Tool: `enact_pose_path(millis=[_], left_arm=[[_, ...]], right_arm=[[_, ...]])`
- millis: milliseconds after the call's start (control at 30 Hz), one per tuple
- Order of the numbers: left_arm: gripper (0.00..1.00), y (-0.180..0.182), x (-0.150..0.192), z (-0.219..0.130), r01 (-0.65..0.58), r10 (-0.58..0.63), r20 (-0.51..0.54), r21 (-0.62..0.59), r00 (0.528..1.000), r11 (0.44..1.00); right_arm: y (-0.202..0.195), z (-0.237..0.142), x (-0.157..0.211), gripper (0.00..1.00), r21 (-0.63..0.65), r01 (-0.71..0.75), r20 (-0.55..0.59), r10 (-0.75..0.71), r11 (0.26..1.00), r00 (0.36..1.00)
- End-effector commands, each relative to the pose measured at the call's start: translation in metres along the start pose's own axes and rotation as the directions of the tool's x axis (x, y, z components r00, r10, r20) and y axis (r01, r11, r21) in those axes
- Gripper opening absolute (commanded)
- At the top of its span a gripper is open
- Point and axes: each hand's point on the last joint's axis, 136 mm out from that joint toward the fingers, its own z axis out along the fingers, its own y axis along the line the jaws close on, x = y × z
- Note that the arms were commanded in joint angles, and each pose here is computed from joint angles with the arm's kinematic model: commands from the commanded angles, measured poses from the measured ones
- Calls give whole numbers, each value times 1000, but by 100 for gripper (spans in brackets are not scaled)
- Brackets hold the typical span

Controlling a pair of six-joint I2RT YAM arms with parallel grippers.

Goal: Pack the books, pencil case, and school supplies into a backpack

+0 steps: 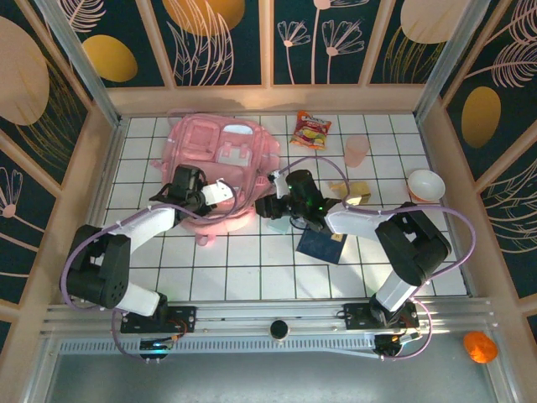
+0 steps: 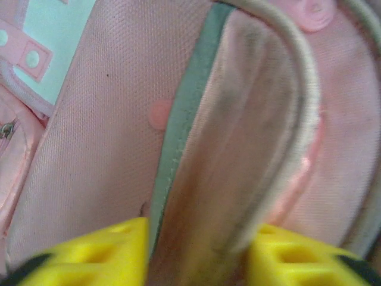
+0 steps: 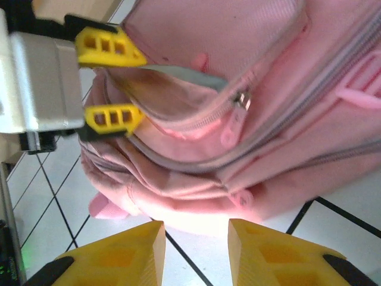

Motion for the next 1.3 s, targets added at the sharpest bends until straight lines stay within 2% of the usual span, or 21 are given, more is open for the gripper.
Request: enact_pose_path(millis=[0, 33, 233, 300, 467, 667, 767, 967, 1267], left_arm=[[4, 33, -38, -34, 113, -100, 149, -79, 984, 990], [0, 34, -41, -42, 147, -132, 169, -80, 977, 986], [0, 40, -54, -92, 292, -258, 268, -99, 928, 951], [0, 43, -57, -100, 304, -269, 269, -94, 925, 948], [0, 47, -66, -107, 302, -269, 287, -79, 919, 950], [0, 49, -75, -110, 295, -260, 323, -66, 910, 953], [0, 51, -79, -112, 301, -264, 335, -62, 904, 952], [0, 59, -84, -114, 325, -282, 354, -67, 892, 944], [0, 64, -89, -111, 366, -322, 371, -53, 871, 929]], right_arm=[[-9, -9, -7, 34, 41, 16, 40, -18, 999, 999], [-9, -11, -8, 34, 46, 25, 45, -27, 999, 999], [8, -31, -14, 39, 1, 171, 85, -171, 985, 982], [18, -39, -13, 44, -32, 253, 106, -249, 967, 963], [25, -48, -15, 47, -29, 433, 141, -425, 901, 894], [19, -30, -3, 48, -51, 575, 72, -571, 817, 818], [14, -23, 3, 48, -62, 597, 48, -595, 800, 802], [9, -9, 9, 49, -107, 581, 28, -582, 807, 813], [30, -12, 19, 48, -238, 465, 67, -463, 853, 884]])
